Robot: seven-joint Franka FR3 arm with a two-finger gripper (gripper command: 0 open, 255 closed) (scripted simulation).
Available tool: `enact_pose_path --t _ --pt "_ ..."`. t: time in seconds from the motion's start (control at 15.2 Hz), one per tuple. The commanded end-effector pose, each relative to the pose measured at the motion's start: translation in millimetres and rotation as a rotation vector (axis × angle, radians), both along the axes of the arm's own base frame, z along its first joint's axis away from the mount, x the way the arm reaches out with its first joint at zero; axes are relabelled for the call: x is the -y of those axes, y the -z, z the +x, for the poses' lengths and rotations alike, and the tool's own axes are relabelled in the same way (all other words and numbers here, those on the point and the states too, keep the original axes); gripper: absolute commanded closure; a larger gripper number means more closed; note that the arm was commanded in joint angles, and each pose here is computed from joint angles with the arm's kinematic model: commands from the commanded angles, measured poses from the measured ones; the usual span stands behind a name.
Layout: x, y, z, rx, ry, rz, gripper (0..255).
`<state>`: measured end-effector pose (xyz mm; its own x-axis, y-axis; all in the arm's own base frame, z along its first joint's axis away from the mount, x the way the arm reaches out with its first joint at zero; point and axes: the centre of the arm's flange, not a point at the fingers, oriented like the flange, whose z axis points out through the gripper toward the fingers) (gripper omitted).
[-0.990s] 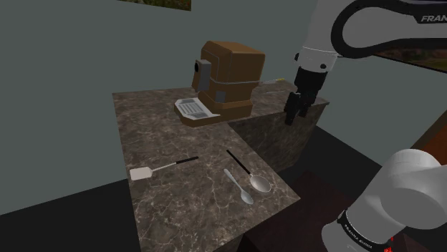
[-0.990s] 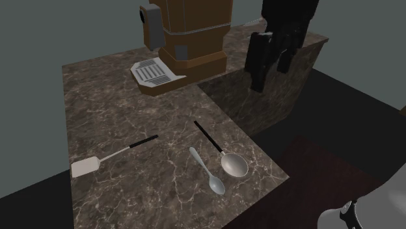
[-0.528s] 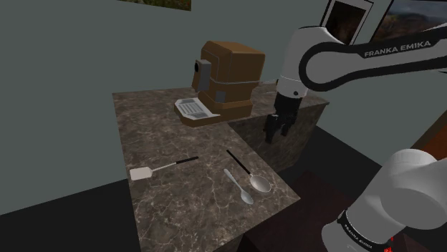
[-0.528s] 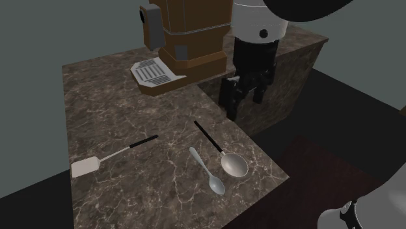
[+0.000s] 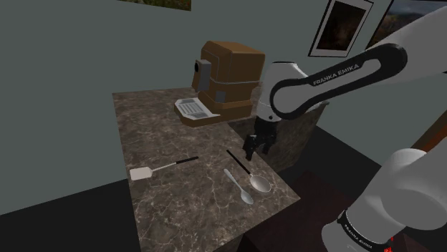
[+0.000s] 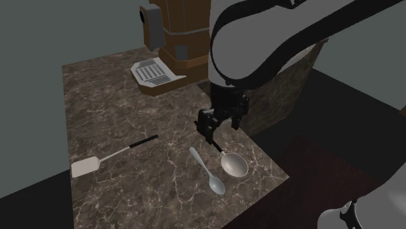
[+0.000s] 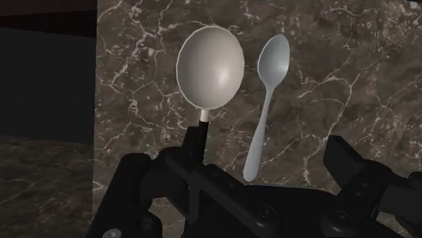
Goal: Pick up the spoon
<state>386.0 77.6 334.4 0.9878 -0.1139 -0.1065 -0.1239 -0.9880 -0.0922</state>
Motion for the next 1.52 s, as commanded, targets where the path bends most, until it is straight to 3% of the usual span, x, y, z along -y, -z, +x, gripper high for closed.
enact_pose_path --t 0.0,0.46,1.12,1.19,1.45 --pt "-6 25 7 -0.004 0.018 0.014 0" --pt "-26 110 36 -0.025 0.075 0.061 0" --pt "-28 155 38 -0.026 0.078 0.064 0" --pt "-27 155 39 -0.026 0.079 0.064 255" --pt "-28 154 38 -0.026 0.079 0.064 255"
